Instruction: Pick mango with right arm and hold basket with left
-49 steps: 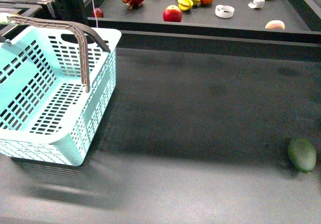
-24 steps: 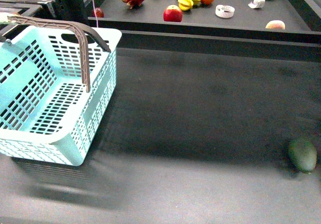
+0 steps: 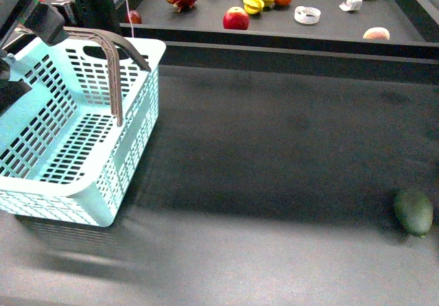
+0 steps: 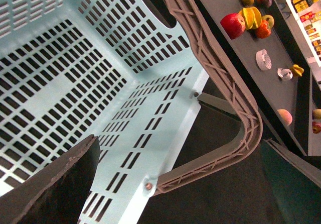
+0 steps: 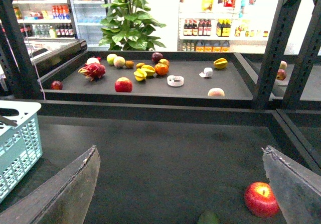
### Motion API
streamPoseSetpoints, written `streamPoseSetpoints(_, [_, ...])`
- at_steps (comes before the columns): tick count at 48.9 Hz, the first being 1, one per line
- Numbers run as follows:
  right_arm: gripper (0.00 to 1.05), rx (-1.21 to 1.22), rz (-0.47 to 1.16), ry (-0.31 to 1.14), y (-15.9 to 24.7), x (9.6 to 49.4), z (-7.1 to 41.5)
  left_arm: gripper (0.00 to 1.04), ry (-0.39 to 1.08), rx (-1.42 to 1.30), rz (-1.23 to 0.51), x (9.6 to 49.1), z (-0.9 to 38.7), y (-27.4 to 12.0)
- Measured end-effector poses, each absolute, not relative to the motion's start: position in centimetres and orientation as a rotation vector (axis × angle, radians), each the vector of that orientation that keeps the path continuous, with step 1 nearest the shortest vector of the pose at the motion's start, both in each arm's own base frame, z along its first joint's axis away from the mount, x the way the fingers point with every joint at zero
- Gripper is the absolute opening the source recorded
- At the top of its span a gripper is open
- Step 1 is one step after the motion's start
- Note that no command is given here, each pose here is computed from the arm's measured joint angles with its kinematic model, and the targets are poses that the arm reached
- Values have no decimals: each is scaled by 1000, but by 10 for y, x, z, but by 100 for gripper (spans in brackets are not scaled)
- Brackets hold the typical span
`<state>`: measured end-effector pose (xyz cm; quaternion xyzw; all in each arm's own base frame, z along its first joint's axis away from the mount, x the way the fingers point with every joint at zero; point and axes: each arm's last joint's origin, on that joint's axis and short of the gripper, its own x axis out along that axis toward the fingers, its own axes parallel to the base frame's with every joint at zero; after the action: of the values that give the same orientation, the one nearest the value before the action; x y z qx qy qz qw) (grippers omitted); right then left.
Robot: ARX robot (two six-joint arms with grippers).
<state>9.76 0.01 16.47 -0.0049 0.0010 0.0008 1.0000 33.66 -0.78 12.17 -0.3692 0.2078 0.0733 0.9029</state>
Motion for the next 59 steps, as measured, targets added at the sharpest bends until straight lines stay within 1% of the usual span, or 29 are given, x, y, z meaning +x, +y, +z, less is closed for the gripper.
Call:
streamPoseSetpoints(16, [97, -10, 2, 2, 0, 98, 165, 99, 396, -890, 173, 382, 121, 3])
streamPoseSetpoints(30, [97, -10, 2, 2, 0, 98, 165, 99, 330, -923, 216, 423, 118, 27])
streamPoseSetpoints(36, [97, -10, 2, 2, 0, 98, 165, 99, 331, -928, 229, 433, 117, 32])
streamPoseSetpoints(37, [97, -10, 2, 2, 0, 98, 165, 96, 335, -928, 230, 434, 117, 33])
streamPoseSetpoints(44, [97, -10, 2, 2, 0, 98, 165, 71, 357, -932, 214, 442, 113, 31])
streamPoseSetpoints(45, [97, -10, 2, 2, 0, 98, 165, 69, 358, -932, 211, 442, 113, 31])
streamPoseSetpoints(53, [97, -10, 2, 2, 0, 98, 165, 41, 381, -929, 204, 446, 112, 25])
streamPoseSetpoints(54, [97, -10, 2, 2, 0, 98, 165, 35, 385, -930, 206, 446, 111, 24])
streamPoseSetpoints(57, [97, -10, 2, 2, 0, 98, 165, 27, 387, -969, 207, 446, 111, 22])
streamPoseSetpoints(59, [97, -10, 2, 2, 0, 98, 165, 23, 386, -983, 208, 445, 111, 21])
